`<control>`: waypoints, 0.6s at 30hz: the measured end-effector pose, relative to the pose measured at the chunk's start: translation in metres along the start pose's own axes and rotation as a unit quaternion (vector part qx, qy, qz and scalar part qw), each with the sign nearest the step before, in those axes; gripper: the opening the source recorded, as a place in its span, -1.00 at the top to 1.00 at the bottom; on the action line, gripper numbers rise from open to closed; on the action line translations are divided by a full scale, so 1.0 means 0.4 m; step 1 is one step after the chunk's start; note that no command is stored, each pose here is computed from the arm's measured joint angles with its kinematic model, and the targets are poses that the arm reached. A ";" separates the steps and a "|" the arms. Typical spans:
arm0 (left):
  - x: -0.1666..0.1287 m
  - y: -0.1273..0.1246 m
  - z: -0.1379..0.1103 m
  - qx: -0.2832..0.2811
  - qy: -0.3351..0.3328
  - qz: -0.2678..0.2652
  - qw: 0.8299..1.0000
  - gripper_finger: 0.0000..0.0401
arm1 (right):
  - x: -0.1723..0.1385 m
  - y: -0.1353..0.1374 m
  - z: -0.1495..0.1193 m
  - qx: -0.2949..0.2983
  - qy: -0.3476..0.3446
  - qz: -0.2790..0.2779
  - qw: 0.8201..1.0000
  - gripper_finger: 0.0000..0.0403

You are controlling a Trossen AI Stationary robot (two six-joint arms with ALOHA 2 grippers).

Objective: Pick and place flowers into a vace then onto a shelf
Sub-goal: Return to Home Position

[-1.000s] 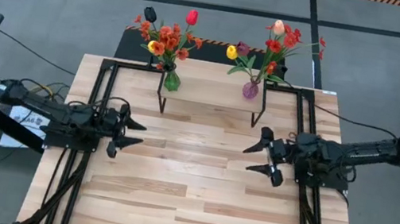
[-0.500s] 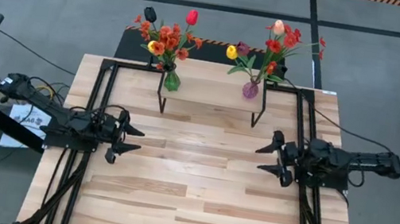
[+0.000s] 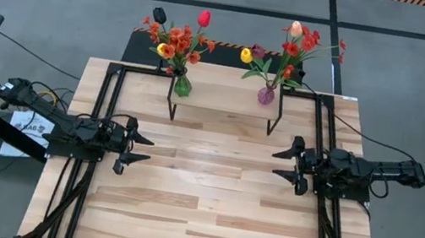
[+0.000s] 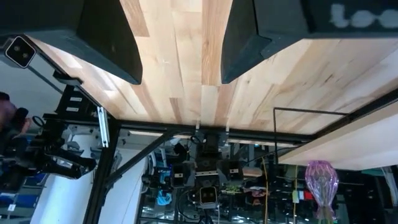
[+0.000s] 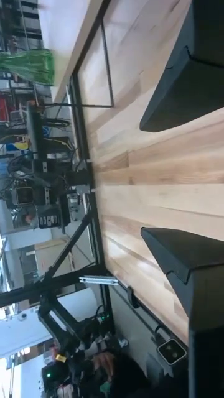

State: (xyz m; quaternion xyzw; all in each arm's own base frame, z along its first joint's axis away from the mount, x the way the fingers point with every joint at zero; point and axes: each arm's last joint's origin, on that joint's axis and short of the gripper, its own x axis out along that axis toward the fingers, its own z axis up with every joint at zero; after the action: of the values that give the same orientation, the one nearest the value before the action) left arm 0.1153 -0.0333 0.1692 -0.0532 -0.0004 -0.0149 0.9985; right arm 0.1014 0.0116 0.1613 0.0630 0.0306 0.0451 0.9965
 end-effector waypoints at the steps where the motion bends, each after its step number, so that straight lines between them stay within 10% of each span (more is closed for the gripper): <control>1: 0.000 0.000 0.000 -0.002 0.000 0.000 1.000 -0.04 | 0.000 0.000 0.000 0.000 0.000 0.000 1.000 -0.28; 18: -0.009 0.010 -0.066 0.007 0.133 0.015 0.991 -0.04 | 0.000 0.000 -0.001 0.001 0.001 0.000 1.000 -0.28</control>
State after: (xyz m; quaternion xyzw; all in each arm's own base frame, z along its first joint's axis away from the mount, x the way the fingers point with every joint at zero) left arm 0.1118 -0.0322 0.1423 -0.0437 0.1334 -0.0074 0.9901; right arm 0.1014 0.0116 0.1610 0.0637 0.0313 0.0455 0.9964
